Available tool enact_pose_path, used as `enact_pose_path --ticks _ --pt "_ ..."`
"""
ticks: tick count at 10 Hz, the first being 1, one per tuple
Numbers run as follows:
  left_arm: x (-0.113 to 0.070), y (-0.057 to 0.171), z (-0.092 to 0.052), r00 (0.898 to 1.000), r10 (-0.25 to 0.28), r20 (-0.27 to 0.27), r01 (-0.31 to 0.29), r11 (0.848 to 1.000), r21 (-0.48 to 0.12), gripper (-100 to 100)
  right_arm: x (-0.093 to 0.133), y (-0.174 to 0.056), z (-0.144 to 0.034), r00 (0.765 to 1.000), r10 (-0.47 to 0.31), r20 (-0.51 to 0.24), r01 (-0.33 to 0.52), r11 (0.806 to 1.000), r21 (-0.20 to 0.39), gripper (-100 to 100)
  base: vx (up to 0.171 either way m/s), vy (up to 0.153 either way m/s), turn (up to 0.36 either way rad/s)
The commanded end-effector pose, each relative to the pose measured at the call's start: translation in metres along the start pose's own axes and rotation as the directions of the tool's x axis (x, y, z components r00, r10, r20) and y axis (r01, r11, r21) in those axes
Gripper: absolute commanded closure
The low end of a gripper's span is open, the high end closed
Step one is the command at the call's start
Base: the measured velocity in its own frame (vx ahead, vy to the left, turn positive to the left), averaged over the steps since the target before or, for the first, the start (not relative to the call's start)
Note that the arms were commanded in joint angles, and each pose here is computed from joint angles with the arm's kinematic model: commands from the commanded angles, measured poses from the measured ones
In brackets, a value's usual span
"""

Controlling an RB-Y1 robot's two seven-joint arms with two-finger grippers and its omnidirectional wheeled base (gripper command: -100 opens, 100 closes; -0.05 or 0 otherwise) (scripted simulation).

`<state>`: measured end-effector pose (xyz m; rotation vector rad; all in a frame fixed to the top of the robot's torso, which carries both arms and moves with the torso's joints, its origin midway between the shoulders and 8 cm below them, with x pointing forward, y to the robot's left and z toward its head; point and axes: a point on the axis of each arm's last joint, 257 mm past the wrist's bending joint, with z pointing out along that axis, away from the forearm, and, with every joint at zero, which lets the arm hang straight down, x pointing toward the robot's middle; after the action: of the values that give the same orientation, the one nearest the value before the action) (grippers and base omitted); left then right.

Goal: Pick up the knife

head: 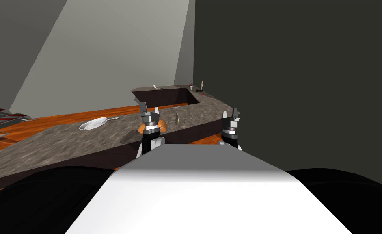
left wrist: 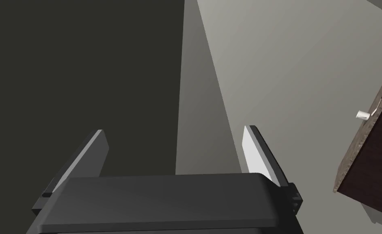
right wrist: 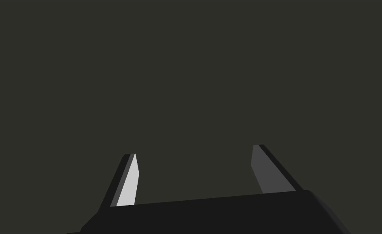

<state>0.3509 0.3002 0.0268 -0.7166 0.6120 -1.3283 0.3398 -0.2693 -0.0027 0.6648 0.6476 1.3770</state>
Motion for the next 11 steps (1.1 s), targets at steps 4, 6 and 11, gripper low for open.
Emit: enact_pose_path --ticks 4,6,11 --pt "-0.008 0.026 -0.006 0.999 0.009 -0.048 -0.015 0.993 -0.117 -100 0.0 0.0 0.0 1.0 0.0 0.0 0.0 1.0 0.0 0 -0.052 -0.002 -0.1" --pt "-0.015 0.042 -0.011 0.998 0.004 -0.06 -0.016 0.981 -0.192 -100 0.0 0.0 0.0 1.0 0.0 0.0 0.0 1.0 0.0 0 -0.071 -0.004 -0.162" --pt "-0.031 0.077 -0.025 0.997 -0.02 -0.077 -0.009 0.935 -0.354 -100 0.0 0.0 0.0 1.0 0.0 0.0 0.0 1.0 0.0 0 -0.068 0.008 -0.163"
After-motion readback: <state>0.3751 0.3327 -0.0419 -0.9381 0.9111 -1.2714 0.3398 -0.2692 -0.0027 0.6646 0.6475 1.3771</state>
